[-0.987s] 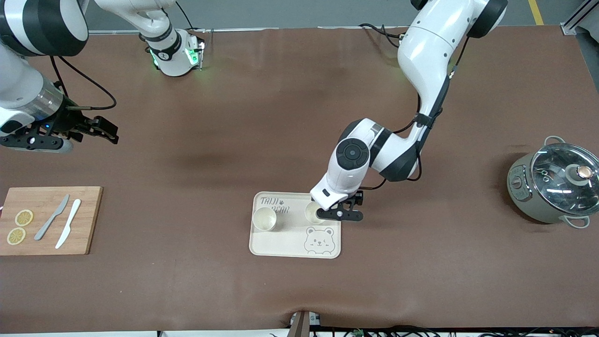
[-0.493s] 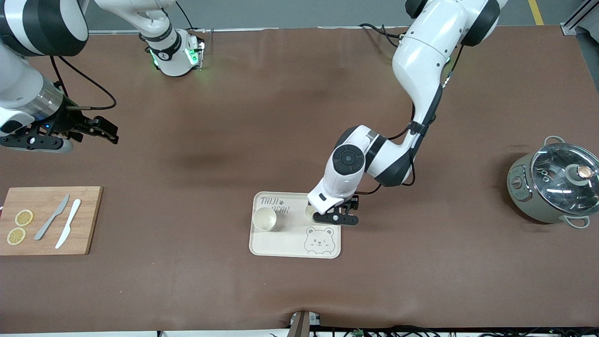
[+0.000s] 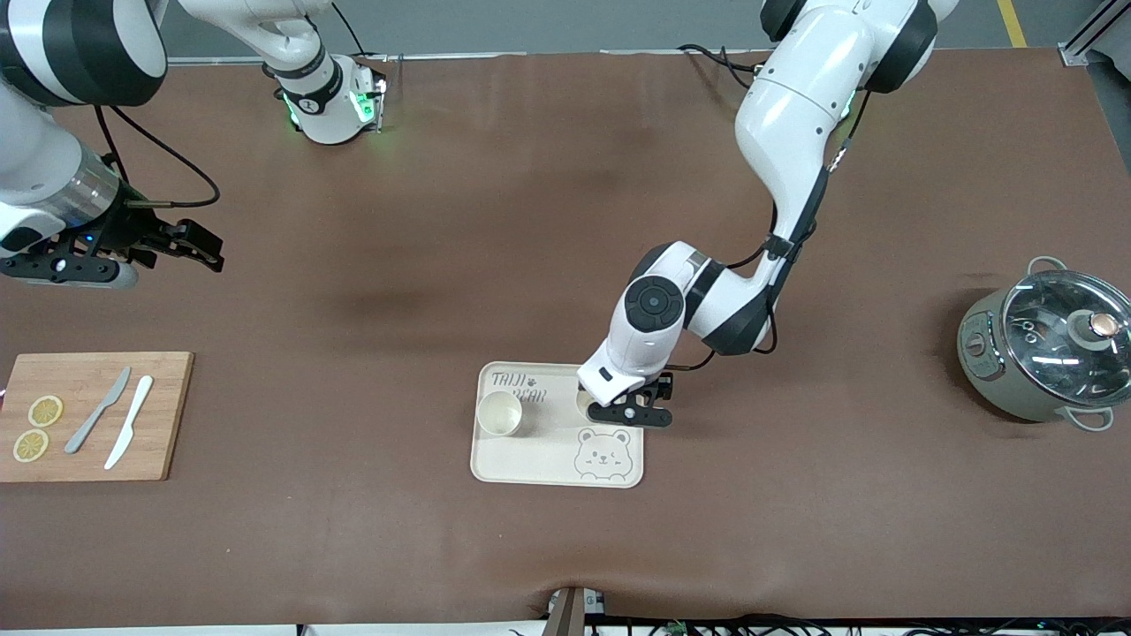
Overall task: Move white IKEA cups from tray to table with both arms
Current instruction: 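Lower the left gripper around the cup rim and close it, then carry the cup with the left gripper while the right gripper reaches the tray, then lower the left gripper's cup while the right gripper descends onto the other cup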
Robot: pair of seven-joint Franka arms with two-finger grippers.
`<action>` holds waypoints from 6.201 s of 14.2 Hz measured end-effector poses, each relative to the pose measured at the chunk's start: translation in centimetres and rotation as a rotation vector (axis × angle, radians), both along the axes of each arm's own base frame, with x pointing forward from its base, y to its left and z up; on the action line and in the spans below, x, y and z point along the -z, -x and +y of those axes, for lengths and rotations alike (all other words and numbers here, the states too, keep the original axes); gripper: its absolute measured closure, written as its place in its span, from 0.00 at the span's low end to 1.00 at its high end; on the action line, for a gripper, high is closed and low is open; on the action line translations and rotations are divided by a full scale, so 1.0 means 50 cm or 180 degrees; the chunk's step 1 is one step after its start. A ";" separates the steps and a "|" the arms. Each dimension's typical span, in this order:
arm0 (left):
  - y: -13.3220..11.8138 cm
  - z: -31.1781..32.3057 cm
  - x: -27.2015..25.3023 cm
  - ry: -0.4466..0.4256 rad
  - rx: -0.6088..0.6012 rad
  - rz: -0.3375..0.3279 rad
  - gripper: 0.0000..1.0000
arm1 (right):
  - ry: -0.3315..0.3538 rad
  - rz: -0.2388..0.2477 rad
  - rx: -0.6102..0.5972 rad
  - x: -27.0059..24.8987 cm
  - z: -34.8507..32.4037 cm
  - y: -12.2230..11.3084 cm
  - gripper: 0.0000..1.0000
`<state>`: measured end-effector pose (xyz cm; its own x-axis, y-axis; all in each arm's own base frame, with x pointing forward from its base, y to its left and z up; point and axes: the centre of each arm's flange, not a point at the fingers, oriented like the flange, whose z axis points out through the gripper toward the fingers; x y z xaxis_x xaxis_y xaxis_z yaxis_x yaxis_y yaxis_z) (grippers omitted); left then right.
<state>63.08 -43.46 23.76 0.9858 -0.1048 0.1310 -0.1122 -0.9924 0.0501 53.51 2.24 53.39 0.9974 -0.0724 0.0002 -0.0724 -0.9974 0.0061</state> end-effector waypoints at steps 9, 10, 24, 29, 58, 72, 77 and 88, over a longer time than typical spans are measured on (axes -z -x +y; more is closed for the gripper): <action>-0.016 0.006 0.022 -0.0006 -0.0009 -0.0083 0.00 | 0.0000 -0.0009 0.0002 0.000 0.006 0.000 0.00; -0.018 0.008 0.023 -0.0011 -0.0011 -0.0090 0.00 | 0.0000 -0.0010 0.0002 -0.001 0.006 0.000 0.00; -0.017 0.005 0.023 0.0094 -0.0159 -0.0020 0.91 | 0.0000 -0.0012 0.0004 -0.001 0.006 0.000 0.00; -0.003 -0.016 0.023 0.0114 -0.0253 -0.0008 0.96 | 0.0000 -0.0012 0.0003 -0.001 0.006 -0.001 0.00; 0.141 0.602 -0.268 -0.0092 0.0191 -0.0059 0.96 | -0.0158 -0.0534 0.1464 0.268 0.559 -0.146 0.00; 0.264 0.780 -0.072 -0.0064 0.0415 0.0001 0.96 | -0.0121 -0.0710 0.1824 0.468 0.681 -0.198 0.00; 0.275 0.818 -0.043 -0.0098 0.0473 -0.0023 0.96 | -0.0117 -0.0729 0.1809 0.500 0.679 -0.203 0.00; 0.275 0.874 0.022 -0.0140 0.0549 -0.0019 0.96 | -0.0135 -0.0755 0.1825 0.567 0.675 -0.210 0.00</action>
